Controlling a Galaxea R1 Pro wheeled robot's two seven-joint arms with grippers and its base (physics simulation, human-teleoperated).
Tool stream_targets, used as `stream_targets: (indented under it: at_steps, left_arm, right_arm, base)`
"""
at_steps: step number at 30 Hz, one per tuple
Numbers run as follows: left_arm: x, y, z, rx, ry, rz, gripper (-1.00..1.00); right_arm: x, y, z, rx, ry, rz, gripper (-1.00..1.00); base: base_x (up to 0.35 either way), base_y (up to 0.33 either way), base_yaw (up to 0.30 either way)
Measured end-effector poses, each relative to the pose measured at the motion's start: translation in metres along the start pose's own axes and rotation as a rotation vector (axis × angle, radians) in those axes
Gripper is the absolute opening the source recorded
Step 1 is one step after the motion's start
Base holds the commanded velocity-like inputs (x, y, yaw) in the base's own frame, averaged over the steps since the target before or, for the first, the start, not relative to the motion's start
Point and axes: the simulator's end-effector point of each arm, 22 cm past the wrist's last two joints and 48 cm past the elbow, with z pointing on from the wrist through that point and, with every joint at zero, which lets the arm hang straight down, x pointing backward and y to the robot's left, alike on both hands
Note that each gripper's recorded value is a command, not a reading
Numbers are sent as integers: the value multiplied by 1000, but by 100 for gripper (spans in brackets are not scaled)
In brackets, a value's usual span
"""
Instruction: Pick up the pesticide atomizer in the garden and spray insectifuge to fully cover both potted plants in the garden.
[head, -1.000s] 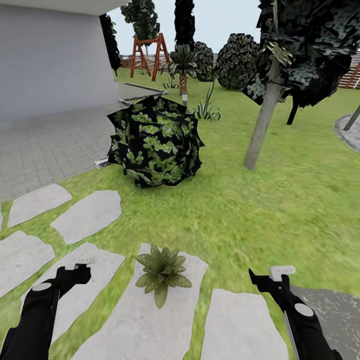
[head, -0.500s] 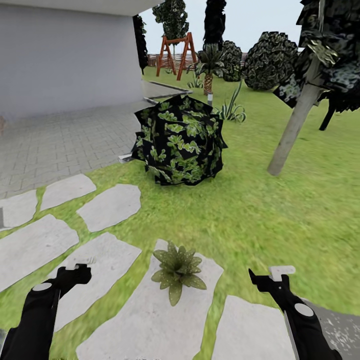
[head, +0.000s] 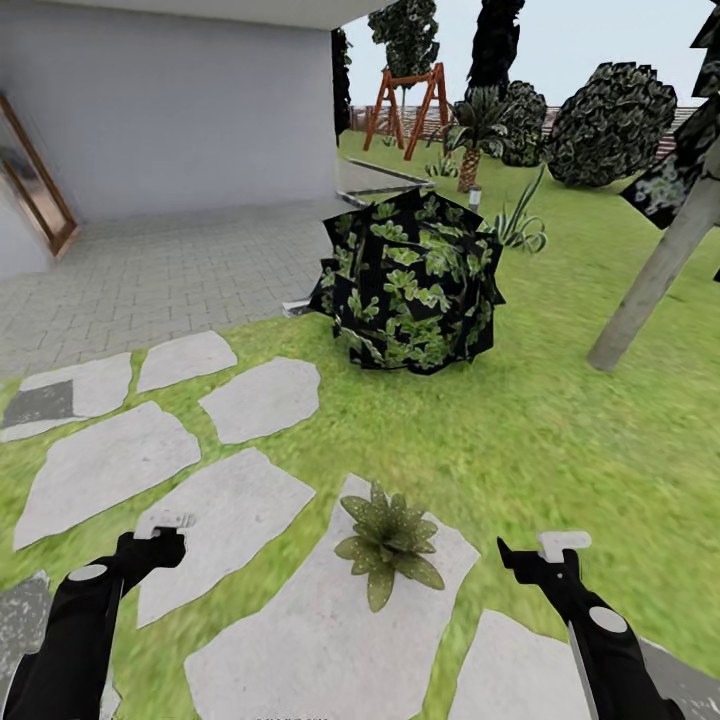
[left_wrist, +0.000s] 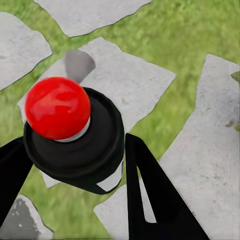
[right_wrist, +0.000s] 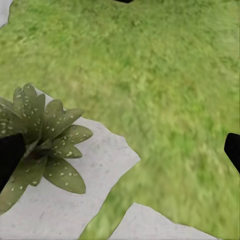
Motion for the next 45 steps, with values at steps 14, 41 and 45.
stream_targets:
  at_steps: [14,41,45]
  left_arm:
    - [0,0,0,0,0,0,-100]
    - [-3,-9,1,15,-3,18,-100]
    - [-3,-8,1,14,-3,19,-100]
  right_arm:
    - [0,0,0,1,-1,0,100]
    - [0,-1,0,3,0,0,100]
    - [0,-1,0,3,1,0,100]
  base:
    - [0,0,295]
    - [0,0,297]
    - [0,0,297]
